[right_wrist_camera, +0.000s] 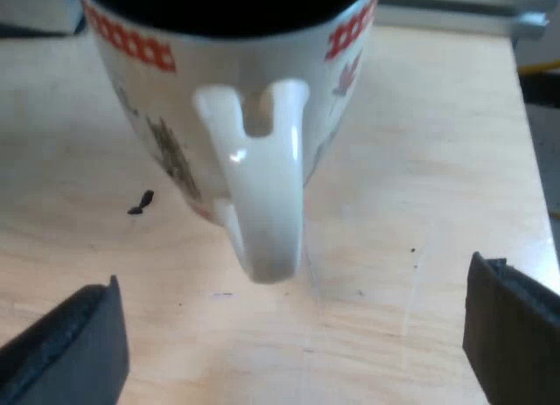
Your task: Place mug into machine
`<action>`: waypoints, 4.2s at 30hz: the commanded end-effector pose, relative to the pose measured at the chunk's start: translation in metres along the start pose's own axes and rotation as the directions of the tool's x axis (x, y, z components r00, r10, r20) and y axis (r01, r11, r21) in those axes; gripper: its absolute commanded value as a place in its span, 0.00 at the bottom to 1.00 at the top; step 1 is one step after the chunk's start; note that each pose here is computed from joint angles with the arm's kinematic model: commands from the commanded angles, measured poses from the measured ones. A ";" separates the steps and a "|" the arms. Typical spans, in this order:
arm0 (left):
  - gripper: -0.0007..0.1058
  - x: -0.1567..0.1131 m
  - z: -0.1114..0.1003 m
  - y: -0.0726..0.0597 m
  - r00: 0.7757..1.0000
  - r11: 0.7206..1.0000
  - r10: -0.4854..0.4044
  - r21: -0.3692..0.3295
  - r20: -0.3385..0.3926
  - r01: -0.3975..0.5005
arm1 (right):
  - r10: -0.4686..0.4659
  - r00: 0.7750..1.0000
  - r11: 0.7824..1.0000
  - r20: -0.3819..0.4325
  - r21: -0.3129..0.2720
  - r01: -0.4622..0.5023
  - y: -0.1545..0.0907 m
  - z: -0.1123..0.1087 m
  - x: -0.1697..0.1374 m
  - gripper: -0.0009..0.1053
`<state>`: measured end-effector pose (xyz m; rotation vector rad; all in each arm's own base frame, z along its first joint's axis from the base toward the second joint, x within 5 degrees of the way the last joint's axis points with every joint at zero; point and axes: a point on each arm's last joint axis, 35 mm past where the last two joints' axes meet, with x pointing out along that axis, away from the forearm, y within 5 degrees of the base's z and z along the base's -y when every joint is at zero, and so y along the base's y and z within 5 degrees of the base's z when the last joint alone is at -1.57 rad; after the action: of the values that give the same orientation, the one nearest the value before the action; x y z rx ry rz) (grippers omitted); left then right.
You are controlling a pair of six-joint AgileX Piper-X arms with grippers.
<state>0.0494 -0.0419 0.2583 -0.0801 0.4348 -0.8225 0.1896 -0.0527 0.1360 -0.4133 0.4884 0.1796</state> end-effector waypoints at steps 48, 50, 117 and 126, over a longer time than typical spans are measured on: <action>0.90 0.029 -0.002 0.008 0.988 0.998 -0.042 -0.060 -0.150 0.033 | 0.131 0.984 0.990 0.121 -0.066 -0.124 -0.013 0.014 0.053 0.65; 0.90 0.029 -0.002 0.008 0.988 0.998 -0.044 -0.060 -0.150 0.036 | 0.129 0.984 0.990 0.125 -0.069 -0.121 -0.012 0.015 0.053 0.65; 0.90 0.027 0.002 0.010 0.990 0.999 0.043 0.015 -0.131 -0.042 | 0.181 0.941 0.979 0.286 -0.139 -0.146 0.031 0.079 -0.127 0.01; 0.90 0.031 -0.002 0.014 0.988 0.993 0.107 0.057 -0.109 -0.101 | 0.299 0.914 0.952 0.275 -0.155 -0.265 0.047 0.076 -0.165 0.01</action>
<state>0.0772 -0.0544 0.2398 0.0324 0.5425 -0.7378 0.0670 0.0101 0.2538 -0.3983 0.2908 0.5253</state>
